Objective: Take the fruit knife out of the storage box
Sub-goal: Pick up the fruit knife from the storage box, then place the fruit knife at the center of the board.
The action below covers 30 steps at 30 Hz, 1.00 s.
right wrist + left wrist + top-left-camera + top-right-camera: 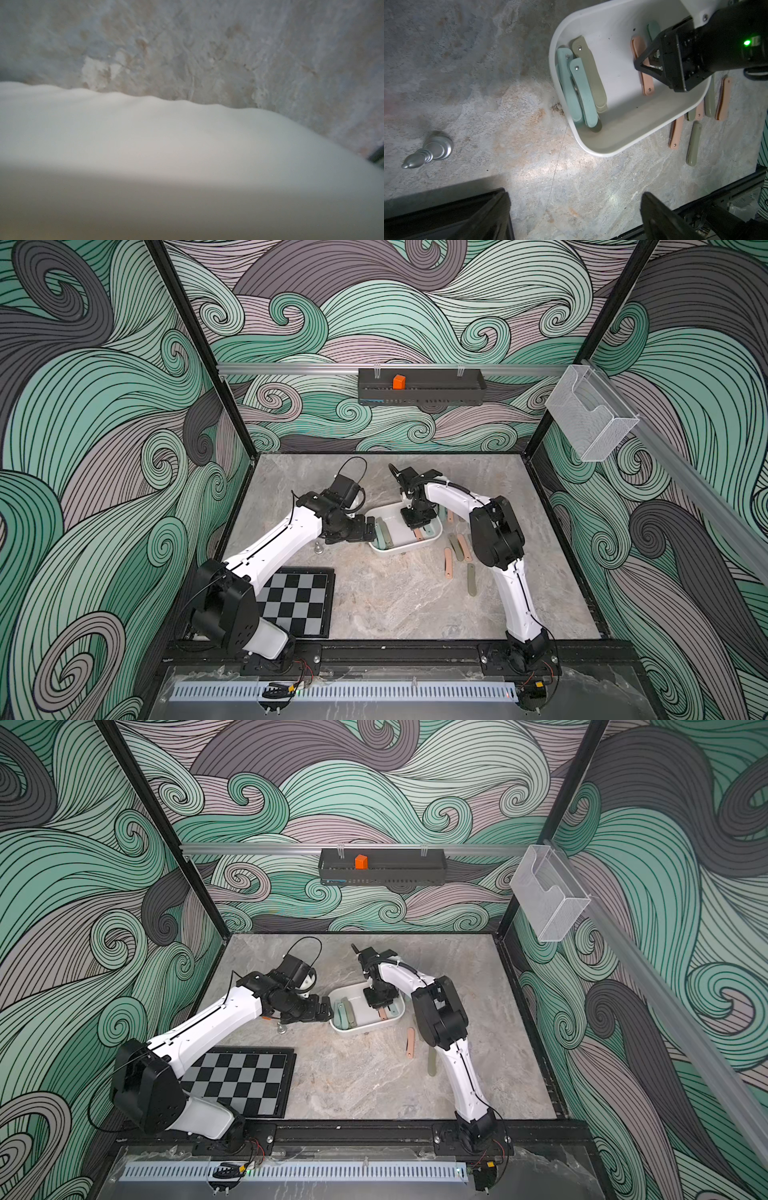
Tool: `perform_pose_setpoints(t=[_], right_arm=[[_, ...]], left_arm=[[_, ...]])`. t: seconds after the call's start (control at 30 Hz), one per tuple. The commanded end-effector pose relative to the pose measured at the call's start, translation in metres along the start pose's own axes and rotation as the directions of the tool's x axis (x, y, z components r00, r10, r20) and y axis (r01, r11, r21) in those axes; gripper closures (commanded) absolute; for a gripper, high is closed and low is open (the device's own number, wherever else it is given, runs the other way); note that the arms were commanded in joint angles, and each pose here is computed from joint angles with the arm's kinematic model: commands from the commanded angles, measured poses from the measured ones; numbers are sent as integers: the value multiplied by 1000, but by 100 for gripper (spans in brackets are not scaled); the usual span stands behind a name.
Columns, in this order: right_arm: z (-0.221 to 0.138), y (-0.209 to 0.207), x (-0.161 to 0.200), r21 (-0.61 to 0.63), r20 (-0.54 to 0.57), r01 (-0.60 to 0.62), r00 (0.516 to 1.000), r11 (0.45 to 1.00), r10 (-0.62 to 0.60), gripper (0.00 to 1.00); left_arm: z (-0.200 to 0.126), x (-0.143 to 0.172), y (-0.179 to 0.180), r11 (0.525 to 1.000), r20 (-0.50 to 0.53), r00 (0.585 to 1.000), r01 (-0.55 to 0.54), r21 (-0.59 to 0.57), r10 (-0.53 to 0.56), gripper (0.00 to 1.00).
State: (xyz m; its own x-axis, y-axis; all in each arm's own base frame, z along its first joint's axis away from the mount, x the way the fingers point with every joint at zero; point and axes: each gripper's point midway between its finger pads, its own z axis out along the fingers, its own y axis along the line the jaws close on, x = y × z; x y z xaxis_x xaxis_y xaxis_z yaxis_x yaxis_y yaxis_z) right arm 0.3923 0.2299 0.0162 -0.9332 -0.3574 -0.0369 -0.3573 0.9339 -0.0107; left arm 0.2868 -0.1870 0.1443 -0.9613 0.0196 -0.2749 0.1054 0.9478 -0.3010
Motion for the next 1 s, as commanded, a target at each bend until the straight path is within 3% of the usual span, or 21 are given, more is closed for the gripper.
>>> perform_pose_setpoints(t=[0.0,0.43,0.97], right_arm=[[9,3,8,24,-54,6,999,1000,-5,82],[-53,-2,-15,41,84,-12,996,999,9,82],[-105,-38,9,30,148,-136,980,990,130,80]], left_arm=[[-20,-8,-6,1000,39,999,-17,23,16,1],[-32,-20,-14,997,76,995,-66,33,64,1],[-23,-16,-43,988,71,993,-104,114,96,1]])
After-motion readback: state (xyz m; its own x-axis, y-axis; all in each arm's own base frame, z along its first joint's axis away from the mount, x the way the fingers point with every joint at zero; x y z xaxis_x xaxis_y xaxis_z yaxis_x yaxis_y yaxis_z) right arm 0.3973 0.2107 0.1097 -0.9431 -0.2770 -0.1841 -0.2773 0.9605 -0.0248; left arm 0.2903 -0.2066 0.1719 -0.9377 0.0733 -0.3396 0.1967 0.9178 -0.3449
